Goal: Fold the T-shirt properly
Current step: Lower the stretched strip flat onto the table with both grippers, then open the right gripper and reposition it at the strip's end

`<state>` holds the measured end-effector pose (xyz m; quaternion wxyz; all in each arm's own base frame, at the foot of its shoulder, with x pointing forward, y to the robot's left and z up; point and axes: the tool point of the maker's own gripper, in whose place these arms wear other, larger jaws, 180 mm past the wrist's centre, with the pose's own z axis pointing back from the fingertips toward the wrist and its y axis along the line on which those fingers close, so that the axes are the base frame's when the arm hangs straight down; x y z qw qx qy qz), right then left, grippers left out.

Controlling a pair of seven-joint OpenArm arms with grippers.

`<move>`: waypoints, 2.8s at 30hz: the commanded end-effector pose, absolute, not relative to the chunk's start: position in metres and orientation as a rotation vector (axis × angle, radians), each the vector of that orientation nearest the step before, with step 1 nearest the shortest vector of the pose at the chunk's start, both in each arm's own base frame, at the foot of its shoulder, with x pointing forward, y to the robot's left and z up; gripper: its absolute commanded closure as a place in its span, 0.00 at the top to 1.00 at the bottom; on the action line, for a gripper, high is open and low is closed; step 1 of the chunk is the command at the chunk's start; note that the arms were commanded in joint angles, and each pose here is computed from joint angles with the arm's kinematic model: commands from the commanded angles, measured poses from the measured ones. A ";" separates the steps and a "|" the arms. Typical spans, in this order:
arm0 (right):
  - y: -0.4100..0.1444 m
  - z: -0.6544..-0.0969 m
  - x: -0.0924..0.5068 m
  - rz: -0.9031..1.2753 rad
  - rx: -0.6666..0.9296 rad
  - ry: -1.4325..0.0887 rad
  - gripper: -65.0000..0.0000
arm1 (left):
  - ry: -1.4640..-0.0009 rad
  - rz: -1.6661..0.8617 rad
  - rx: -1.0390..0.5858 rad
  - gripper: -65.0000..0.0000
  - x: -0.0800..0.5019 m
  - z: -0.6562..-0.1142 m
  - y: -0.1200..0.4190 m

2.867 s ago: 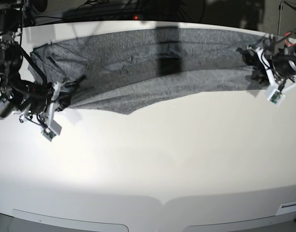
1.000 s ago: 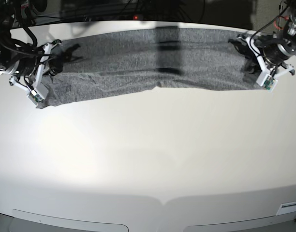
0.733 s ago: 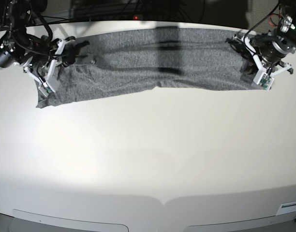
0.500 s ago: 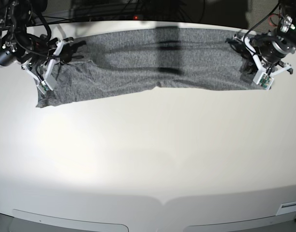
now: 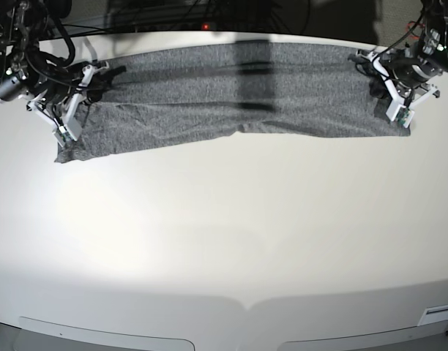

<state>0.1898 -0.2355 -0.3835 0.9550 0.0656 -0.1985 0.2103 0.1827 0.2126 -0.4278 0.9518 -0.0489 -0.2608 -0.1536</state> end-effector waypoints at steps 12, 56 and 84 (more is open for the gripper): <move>-0.226 -0.372 0.198 0.432 0.195 -0.458 0.07 | -0.537 -0.315 -0.077 0.00 0.187 -0.424 0.219; -0.212 -0.476 0.251 0.064 0.379 -0.446 0.55 | -0.563 -0.149 -0.120 0.34 0.237 -0.467 0.221; -0.197 -0.415 0.314 0.097 0.457 -0.623 0.55 | -0.822 -0.182 -0.135 0.34 0.366 -0.378 0.229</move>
